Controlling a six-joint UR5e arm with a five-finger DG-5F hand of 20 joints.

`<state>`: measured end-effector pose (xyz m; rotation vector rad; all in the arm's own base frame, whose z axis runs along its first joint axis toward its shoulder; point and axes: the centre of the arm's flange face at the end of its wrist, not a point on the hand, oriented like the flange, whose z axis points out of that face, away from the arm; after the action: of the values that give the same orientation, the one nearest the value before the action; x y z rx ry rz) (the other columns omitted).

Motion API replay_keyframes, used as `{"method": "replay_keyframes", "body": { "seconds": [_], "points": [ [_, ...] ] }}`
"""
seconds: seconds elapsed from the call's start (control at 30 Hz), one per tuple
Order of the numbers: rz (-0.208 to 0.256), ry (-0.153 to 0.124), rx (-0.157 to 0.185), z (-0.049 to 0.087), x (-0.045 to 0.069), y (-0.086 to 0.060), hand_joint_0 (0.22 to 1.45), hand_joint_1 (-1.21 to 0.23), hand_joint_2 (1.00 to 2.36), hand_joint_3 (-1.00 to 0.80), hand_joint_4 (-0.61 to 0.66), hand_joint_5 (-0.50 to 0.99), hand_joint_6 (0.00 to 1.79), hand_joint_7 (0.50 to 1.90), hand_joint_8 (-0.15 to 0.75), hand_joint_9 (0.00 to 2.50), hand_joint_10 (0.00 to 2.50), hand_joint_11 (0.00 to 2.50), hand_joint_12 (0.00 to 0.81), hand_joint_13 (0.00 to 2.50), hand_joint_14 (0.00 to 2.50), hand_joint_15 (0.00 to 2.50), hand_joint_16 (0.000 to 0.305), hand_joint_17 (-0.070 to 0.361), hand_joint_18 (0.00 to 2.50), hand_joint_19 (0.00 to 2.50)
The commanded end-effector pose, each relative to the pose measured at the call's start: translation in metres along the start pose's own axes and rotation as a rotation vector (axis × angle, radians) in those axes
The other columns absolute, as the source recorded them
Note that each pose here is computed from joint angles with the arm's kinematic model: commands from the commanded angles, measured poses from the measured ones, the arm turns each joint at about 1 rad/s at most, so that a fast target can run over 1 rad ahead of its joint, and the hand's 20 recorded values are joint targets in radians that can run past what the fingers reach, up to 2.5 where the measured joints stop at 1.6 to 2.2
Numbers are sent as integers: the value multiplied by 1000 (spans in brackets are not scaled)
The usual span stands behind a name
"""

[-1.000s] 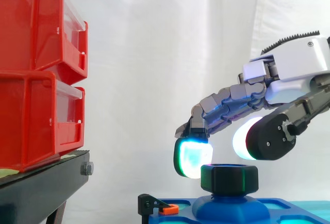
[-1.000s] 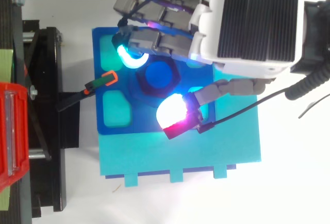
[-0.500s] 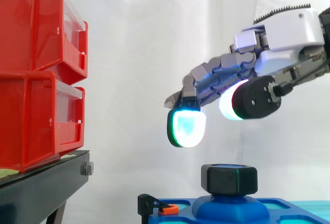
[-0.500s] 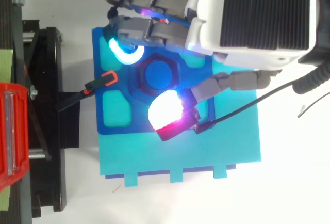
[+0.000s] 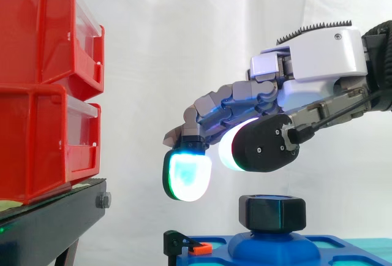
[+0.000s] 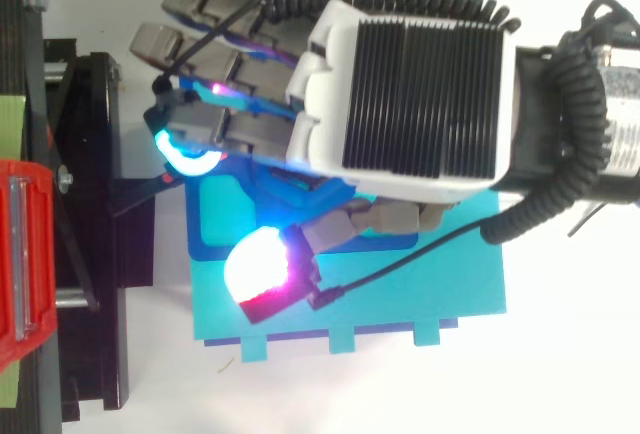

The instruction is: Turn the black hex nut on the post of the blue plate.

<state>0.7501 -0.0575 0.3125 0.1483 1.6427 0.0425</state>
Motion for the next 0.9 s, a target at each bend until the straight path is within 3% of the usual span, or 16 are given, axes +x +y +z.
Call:
{"method": "replay_keyframes", "body": {
  "seconds": [0.0, 0.3, 0.7, 0.87],
  "points": [
    [-2, -4, 7, 1, 3, 15, 452, -324, 1000, -500, 229, -180, 502, 1054, 249, 212, 0, 0, 383, 118, 0, 25, 57, 129, 0, 0],
    [-5, 1, 8, 0, 4, 29, 454, -321, 1000, -500, 216, -182, 502, 1080, 246, 211, 0, 0, 382, 120, 0, 26, 57, 129, 0, 0],
    [-16, 37, 8, -4, 8, 33, 455, -321, 1000, -500, 208, -181, 500, 1215, 246, 212, 0, 0, 381, 129, 0, 24, 58, 130, 0, 0],
    [-24, 69, 8, -7, 11, 32, 456, -321, 1000, -500, 209, -183, 519, 1199, 246, 213, 0, 1, 381, 132, 0, 27, 57, 129, 0, 0]
  ]
}}
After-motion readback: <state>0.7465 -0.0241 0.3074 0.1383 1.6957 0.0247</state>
